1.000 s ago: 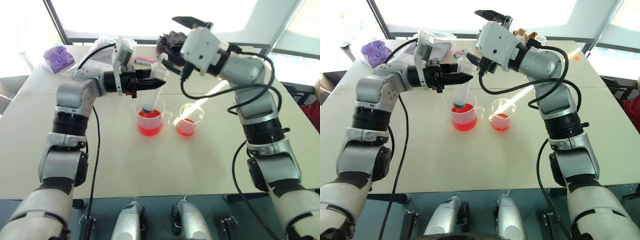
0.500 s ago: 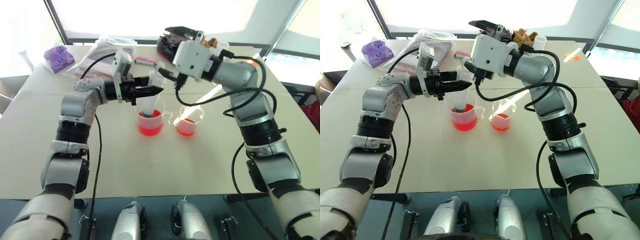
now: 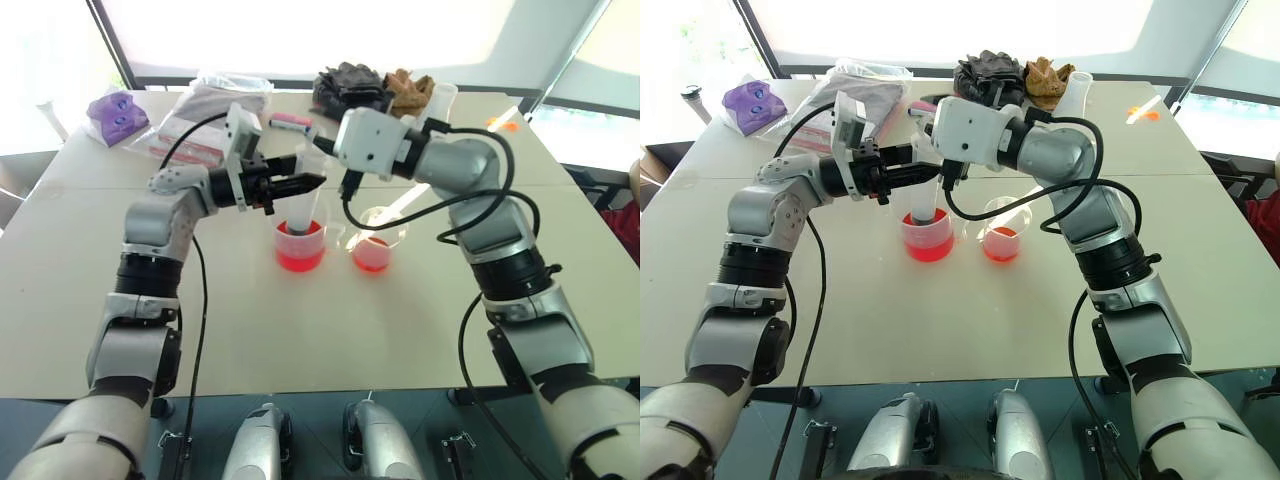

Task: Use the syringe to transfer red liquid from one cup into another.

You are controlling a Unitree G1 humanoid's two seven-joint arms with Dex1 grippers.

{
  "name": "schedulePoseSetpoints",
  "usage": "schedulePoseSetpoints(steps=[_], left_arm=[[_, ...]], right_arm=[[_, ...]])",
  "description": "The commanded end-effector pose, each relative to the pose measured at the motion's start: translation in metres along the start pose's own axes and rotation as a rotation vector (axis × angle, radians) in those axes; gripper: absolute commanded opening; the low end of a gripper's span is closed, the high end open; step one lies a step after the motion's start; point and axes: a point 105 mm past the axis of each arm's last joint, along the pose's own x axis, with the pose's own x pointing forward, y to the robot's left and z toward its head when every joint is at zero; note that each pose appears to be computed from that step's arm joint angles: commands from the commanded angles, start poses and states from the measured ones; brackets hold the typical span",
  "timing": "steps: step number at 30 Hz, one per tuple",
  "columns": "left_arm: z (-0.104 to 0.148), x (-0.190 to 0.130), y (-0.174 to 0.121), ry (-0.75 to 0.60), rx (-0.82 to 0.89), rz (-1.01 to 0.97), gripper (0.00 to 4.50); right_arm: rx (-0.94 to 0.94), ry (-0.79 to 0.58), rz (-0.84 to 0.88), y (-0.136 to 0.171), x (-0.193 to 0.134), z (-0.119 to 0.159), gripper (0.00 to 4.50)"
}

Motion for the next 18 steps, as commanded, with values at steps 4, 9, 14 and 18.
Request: schedulePoseSetpoints(steps=[4, 9, 14, 18], left_arm=[[-0.008, 0.003, -0.01, 0.039, -0.002, -0.039, 1.6], [-0.017, 0.002, -0.012, 0.052, -0.019, -0.034, 1.6], [-0.026, -0.001, -0.016, 0.077, -0.026, -0.036, 1.6], [-0.029, -0.001, -0.018, 0.085, -0.028, -0.038, 1.6]], right_arm=[[-0.102, -0.07, -0.124, -0.037, -0.006, 0.026, 0.07], [-0.121, -0.057, -0.154, -0.045, -0.008, 0.023, 0.07], [-0.143, -0.048, -0.198, -0.057, -0.008, 0.021, 0.07], [-0.154, -0.045, -0.215, -0.062, -0.008, 0.02, 0.07]])
